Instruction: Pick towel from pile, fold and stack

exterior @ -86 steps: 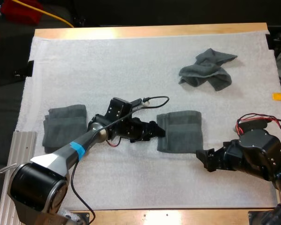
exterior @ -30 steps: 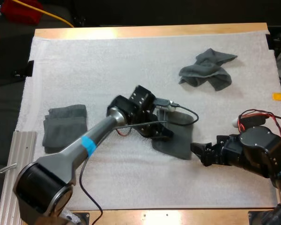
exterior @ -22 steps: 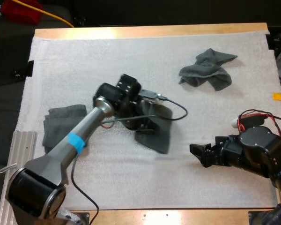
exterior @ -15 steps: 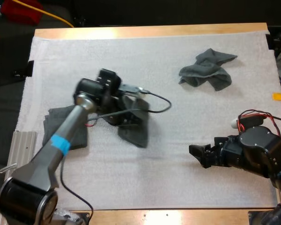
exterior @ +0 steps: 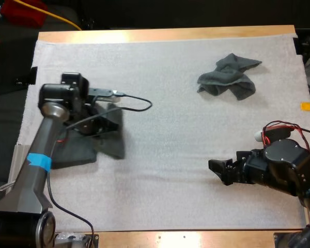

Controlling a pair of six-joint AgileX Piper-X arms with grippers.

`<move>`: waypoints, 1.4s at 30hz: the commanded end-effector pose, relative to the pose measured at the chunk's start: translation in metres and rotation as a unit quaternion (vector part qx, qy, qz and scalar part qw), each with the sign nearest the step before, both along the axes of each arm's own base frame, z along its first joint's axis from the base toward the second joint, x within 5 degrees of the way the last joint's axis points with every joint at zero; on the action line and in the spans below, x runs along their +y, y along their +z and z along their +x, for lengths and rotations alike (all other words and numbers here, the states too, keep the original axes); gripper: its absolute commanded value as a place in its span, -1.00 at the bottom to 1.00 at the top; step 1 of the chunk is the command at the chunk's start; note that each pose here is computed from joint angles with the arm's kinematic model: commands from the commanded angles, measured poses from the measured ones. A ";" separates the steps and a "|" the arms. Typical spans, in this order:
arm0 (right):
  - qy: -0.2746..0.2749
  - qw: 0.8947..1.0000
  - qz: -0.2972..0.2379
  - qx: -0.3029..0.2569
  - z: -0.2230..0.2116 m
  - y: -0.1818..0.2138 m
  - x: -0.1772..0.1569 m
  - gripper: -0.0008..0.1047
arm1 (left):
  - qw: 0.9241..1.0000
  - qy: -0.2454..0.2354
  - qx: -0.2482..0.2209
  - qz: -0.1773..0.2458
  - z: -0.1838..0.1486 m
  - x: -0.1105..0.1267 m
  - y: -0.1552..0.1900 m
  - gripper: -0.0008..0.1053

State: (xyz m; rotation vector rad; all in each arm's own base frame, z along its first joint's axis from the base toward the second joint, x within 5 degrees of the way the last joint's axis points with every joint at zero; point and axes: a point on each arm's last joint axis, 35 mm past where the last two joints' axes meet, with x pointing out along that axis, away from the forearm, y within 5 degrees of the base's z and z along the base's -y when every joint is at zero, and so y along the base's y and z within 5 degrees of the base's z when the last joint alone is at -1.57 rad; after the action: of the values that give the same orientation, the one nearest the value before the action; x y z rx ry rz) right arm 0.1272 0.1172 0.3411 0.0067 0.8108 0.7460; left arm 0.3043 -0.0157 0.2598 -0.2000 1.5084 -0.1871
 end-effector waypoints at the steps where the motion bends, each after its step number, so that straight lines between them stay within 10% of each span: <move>1: 0.012 1.000 0.014 -0.002 -0.002 0.004 0.000 0.60 | 1.000 0.002 -0.001 0.015 -0.002 0.007 0.004 -0.98; 42: 0.074 0.995 0.057 0.026 0.016 -0.006 0.023 0.60 | 0.962 0.070 0.008 0.263 -0.020 0.055 -0.061 -0.98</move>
State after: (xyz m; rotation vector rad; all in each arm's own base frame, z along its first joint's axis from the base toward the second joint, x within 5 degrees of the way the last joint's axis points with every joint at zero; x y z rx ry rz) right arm 0.1435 0.1394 0.3332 0.0687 0.8332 0.9214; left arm 0.2851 0.0378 0.1970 0.1112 1.5144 0.2925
